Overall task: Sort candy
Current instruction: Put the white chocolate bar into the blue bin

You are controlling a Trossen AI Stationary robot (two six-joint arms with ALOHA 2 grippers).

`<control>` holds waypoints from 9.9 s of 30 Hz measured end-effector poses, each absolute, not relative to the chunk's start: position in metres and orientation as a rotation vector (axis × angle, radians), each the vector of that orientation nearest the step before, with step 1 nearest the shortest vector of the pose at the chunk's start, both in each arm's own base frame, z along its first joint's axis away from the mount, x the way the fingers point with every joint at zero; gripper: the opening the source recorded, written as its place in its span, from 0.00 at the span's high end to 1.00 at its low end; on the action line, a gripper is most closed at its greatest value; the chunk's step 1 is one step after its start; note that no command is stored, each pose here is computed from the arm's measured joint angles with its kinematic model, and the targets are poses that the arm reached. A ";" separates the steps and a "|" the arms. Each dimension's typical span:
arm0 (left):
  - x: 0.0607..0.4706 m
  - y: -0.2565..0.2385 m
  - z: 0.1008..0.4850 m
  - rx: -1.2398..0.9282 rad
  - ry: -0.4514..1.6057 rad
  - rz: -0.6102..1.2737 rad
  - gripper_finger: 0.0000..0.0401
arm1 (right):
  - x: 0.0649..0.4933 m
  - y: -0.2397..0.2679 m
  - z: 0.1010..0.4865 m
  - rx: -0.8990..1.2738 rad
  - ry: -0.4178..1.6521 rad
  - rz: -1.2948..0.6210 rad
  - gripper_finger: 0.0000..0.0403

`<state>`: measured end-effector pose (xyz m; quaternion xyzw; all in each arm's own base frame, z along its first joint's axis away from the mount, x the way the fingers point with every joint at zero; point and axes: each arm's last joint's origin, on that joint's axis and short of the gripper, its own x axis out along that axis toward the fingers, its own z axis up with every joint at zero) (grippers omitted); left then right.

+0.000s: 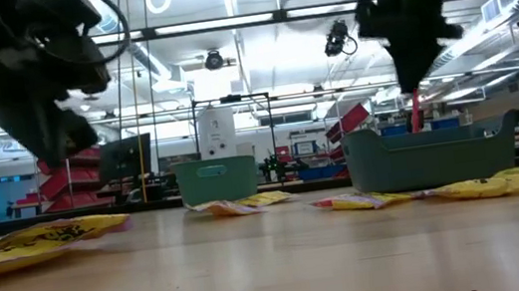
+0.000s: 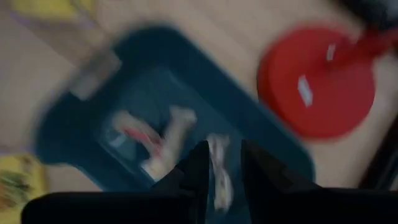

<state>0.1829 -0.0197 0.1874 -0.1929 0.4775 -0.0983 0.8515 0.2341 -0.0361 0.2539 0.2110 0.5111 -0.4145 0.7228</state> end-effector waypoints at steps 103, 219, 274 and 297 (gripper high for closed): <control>0.127 -0.139 0.156 -0.039 1.283 -0.041 0.56 | 0.260 0.017 0.302 0.229 0.642 -0.544 0.81; 0.392 0.026 0.243 0.203 0.041 0.220 1.00 | 0.142 0.046 0.362 0.022 0.446 -0.442 0.81; 0.430 0.028 0.172 -0.010 0.308 0.254 0.98 | 0.145 0.047 0.343 0.054 0.490 -0.472 0.81; 0.430 0.026 0.172 -0.012 0.315 0.198 0.96 | 0.146 0.047 0.344 0.065 0.476 -0.469 0.81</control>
